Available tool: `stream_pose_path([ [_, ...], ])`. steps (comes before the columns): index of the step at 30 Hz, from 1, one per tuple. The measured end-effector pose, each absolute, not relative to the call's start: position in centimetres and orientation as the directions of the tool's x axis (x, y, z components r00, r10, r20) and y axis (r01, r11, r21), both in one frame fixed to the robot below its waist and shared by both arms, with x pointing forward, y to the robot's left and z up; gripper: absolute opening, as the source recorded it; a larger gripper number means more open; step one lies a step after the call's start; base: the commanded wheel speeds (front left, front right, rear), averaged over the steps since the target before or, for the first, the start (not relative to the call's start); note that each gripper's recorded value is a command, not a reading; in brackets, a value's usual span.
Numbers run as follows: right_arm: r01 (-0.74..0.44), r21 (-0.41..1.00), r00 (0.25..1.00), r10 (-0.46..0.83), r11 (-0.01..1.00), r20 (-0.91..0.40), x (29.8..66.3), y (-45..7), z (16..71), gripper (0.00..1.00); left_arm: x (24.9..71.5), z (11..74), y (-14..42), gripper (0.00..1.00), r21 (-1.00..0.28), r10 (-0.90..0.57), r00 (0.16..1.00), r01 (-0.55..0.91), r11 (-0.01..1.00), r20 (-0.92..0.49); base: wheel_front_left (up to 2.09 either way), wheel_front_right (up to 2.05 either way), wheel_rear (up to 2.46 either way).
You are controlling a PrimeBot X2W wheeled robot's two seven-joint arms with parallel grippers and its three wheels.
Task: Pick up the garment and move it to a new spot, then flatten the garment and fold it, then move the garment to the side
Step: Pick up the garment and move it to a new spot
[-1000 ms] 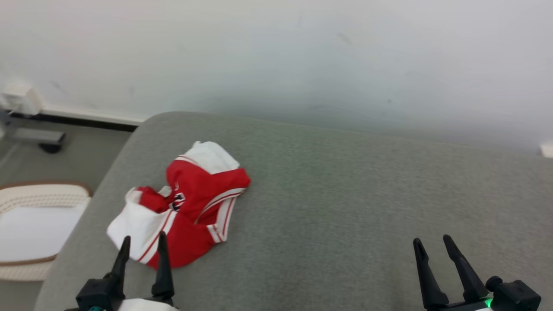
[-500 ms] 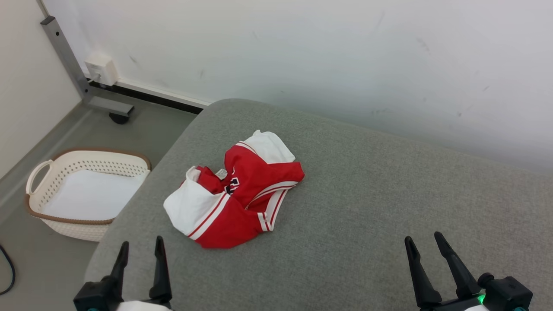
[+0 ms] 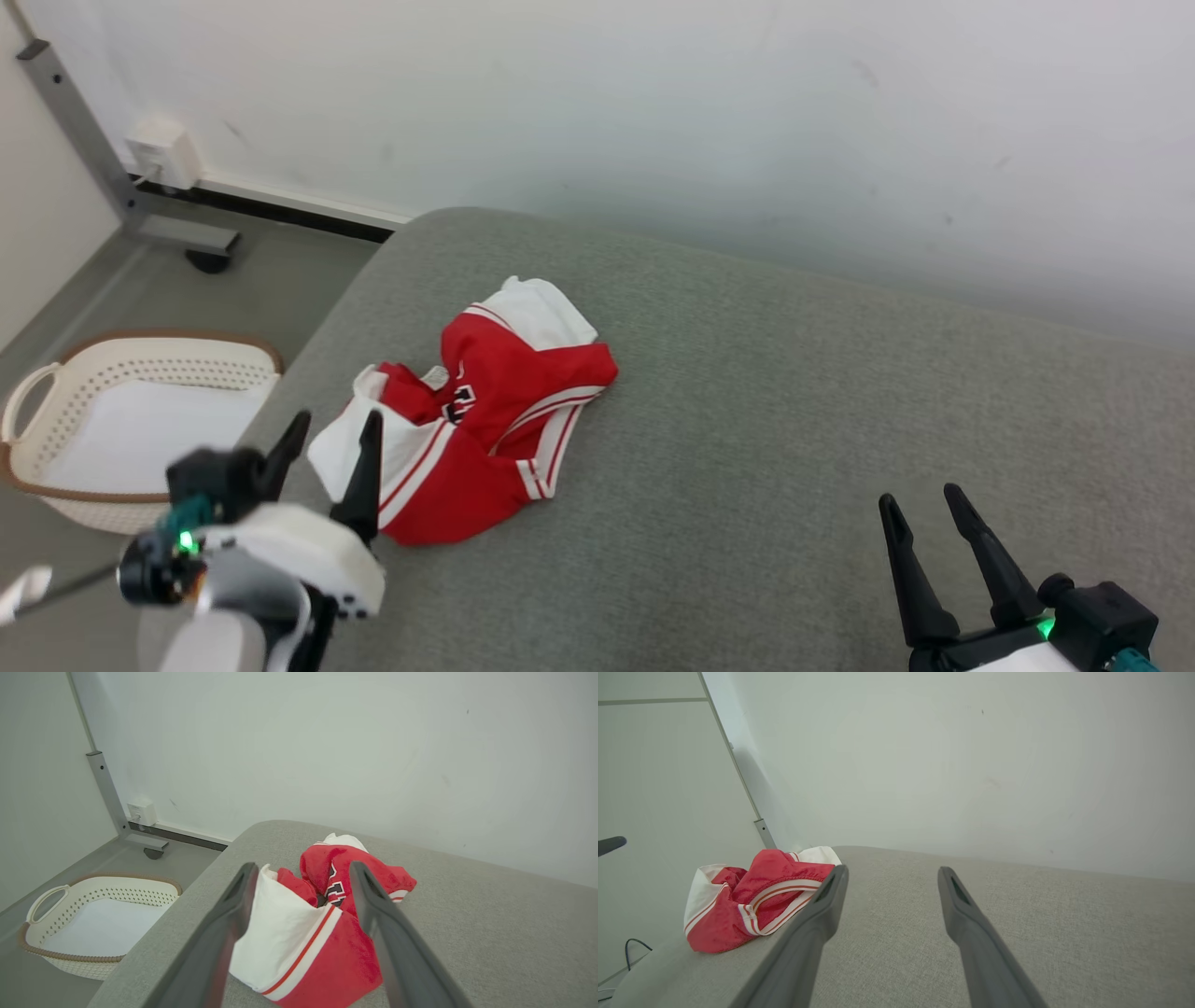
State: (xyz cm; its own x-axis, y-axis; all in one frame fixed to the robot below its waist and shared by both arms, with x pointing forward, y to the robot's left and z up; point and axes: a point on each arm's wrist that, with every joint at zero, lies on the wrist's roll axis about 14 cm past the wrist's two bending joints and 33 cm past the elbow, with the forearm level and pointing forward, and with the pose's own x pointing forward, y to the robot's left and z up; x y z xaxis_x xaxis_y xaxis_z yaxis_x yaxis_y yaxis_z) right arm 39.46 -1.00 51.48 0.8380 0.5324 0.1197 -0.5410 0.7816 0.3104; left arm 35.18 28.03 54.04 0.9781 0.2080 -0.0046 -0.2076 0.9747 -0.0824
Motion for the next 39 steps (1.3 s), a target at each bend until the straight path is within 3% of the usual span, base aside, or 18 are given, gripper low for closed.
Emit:
stream_pose_path([
  [6, -0.495, 0.317, 0.867, 0.482, 0.809, 0.126, 40.5, -2.9, 51.5, 1.0, 39.7, 53.5, 25.7, 1.0, -0.065, 0.047, 0.974, -0.063, 0.996, -0.221, 0.0, 0.0, 0.0],
  [10, -0.447, 0.325, 0.893, 0.434, 0.833, 0.114, 40.9, -4.7, 51.0, 1.0, 41.6, 50.6, 24.3, 1.0, -0.064, -0.039, 0.909, 0.014, 0.998, -0.415, 0.0, 0.0, 0.0],
  [14, -0.399, 0.329, 0.916, 0.387, 0.856, 0.105, 41.5, -6.5, 50.6, 1.0, 43.7, 48.8, 24.3, 1.0, -0.063, -0.068, 0.85, 0.041, 0.997, -0.522, 0.0, 0.0, 0.0],
  [27, -0.236, 0.35, 0.971, 0.234, 0.907, 0.05, 42.1, -12.0, 48.6, 1.0, 45.3, 39.4, 22.9, 1.0, -0.091, -0.135, 0.517, 0.109, 0.99, -0.846, 0.0, 0.0, 0.0],
  [28, -0.224, 0.351, 0.974, 0.223, 0.909, 0.045, 42.0, -12.3, 48.5, 1.0, 45.4, 39.1, 22.9, 0.96, -0.092, -0.136, 0.509, 0.111, 0.99, -0.85, 0.0, 0.0, 0.0],
  [29, -0.214, 0.353, 0.976, 0.213, 0.911, 0.042, 42.0, -12.6, 48.4, 1.0, 45.6, 38.9, 22.9, 0.49, -0.09, -0.136, 0.506, 0.114, 0.989, -0.852, 0.0, 0.0, 0.0],
  [30, -0.207, 0.354, 0.978, 0.206, 0.912, 0.041, 41.9, -12.8, 48.3, 1.0, 45.7, 38.8, 22.9, 0.49, -0.087, -0.134, 0.502, 0.117, 0.989, -0.855, 0.0, 0.0, 0.0],
  [31, -0.202, 0.354, 0.979, 0.201, 0.913, 0.041, 41.8, -12.9, 48.4, 1.0, 45.9, 38.8, 22.9, 0.0, -0.084, -0.133, 0.502, 0.12, 0.989, -0.855, 0.0, 0.0, 0.0],
  [39, -0.206, 0.348, 0.978, 0.187, 0.914, 0.087, 40.6, -13.2, 50.3, 1.0, 45.7, 42.0, 21.7, 0.0, -0.082, -0.172, 0.562, 0.181, 0.98, -0.809, 0.0, 0.0, 0.0],
])
